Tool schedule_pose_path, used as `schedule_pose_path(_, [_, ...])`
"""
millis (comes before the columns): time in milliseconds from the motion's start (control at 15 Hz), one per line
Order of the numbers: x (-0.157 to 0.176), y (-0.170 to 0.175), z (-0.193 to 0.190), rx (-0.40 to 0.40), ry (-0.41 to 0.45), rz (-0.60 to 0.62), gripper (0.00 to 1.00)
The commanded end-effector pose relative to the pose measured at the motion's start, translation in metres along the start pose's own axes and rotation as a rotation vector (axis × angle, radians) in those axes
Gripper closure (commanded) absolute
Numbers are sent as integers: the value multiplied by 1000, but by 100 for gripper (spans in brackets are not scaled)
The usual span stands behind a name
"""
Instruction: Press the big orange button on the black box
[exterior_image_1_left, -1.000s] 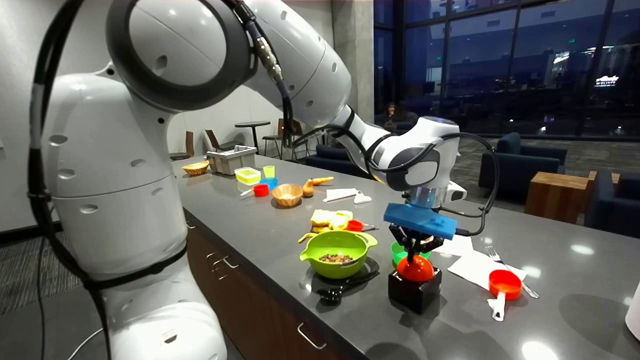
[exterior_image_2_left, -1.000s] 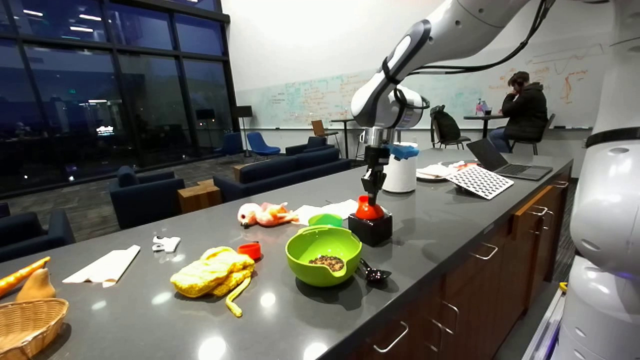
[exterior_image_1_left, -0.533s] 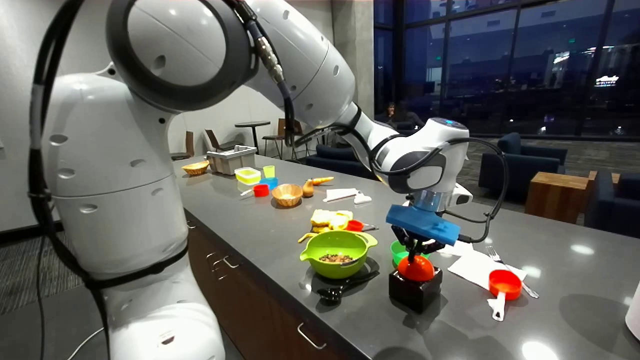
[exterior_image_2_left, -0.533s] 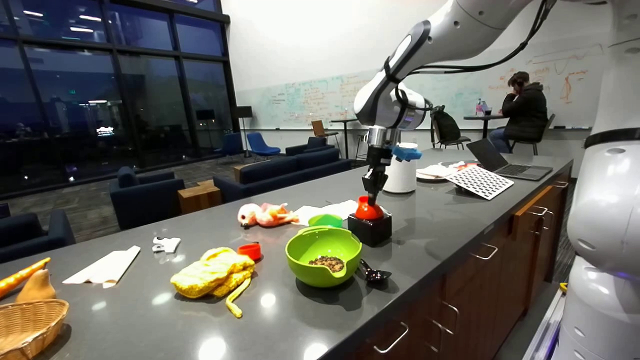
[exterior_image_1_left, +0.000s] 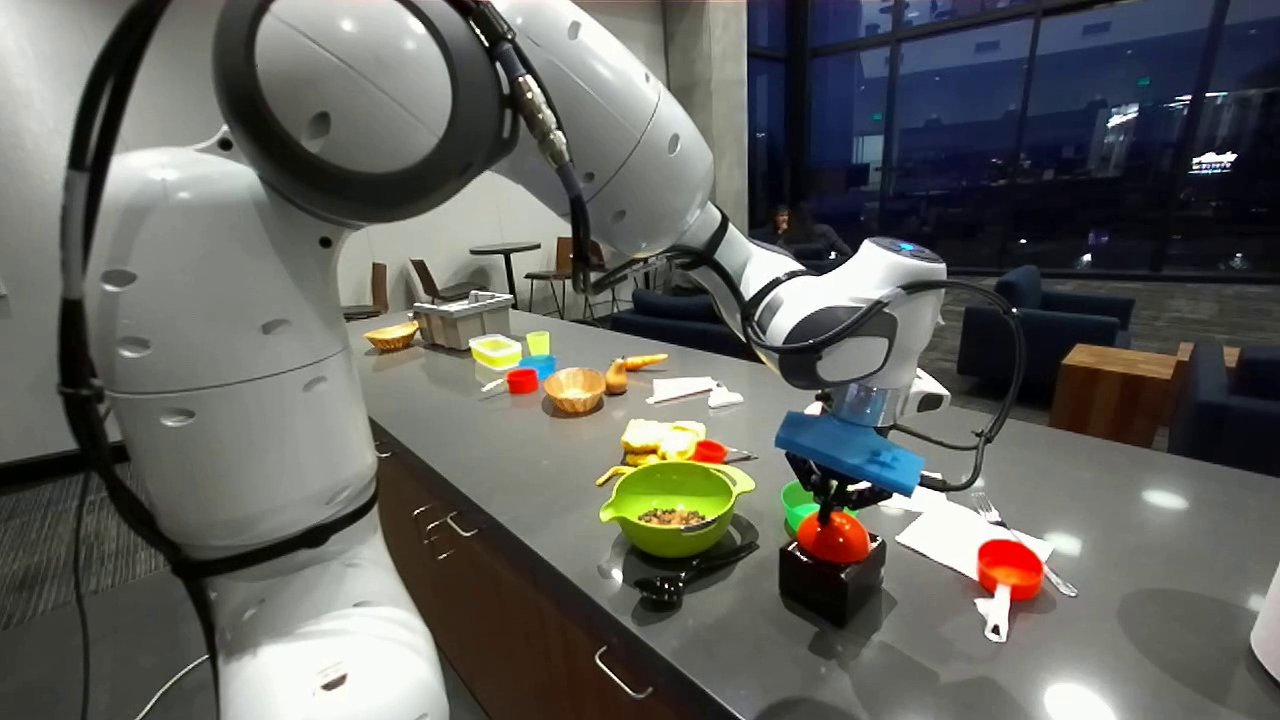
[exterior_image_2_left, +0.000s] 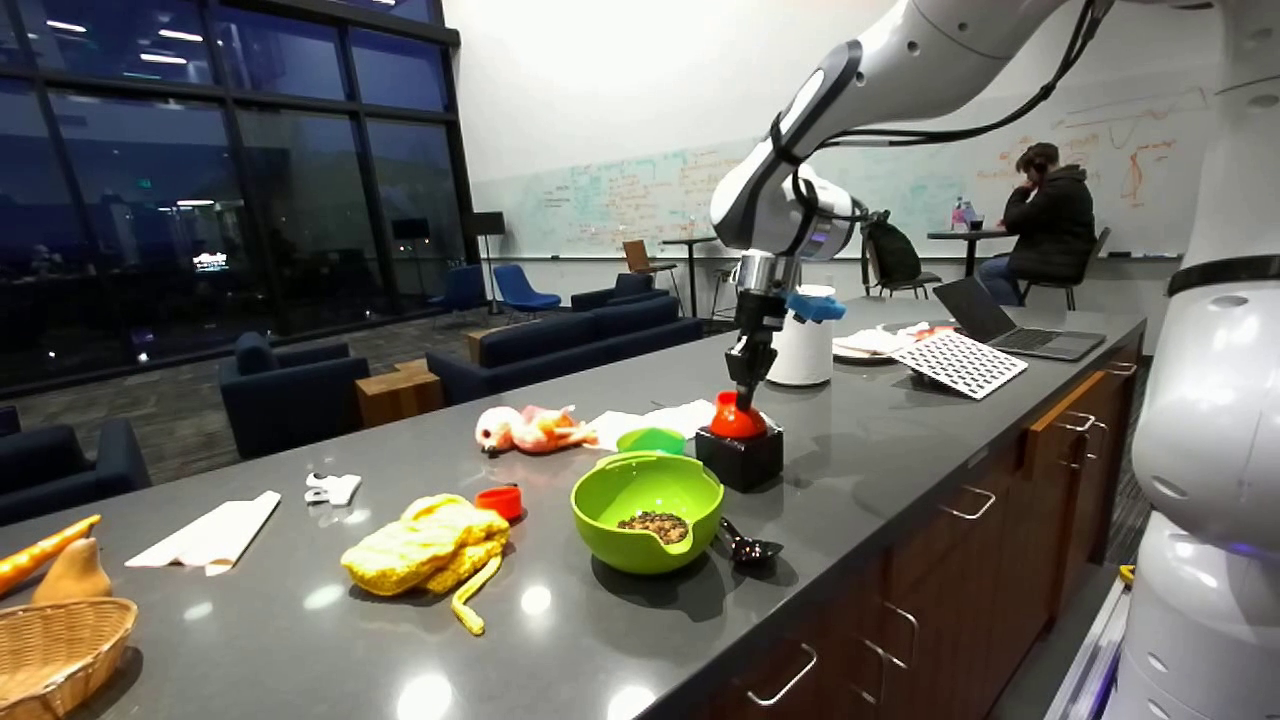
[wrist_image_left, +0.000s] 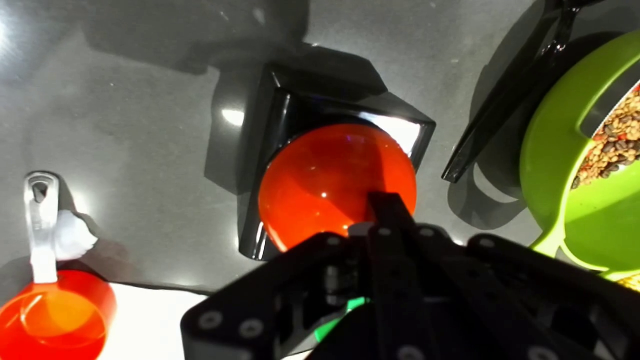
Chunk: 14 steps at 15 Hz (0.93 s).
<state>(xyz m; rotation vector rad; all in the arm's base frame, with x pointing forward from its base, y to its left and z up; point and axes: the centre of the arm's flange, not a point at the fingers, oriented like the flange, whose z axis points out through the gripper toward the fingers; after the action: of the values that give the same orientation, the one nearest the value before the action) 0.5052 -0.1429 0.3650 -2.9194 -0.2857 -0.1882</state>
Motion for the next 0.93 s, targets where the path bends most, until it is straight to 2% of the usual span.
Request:
schedule_pose_path(0, [-2, 8, 14, -17, -18, -17, 100])
schedule_pose_path(533, [3, -1, -9, -103, -53, -98, 100])
schedule_pose_path(867, [-6, -5, -29, -160, -95, -138, 100])
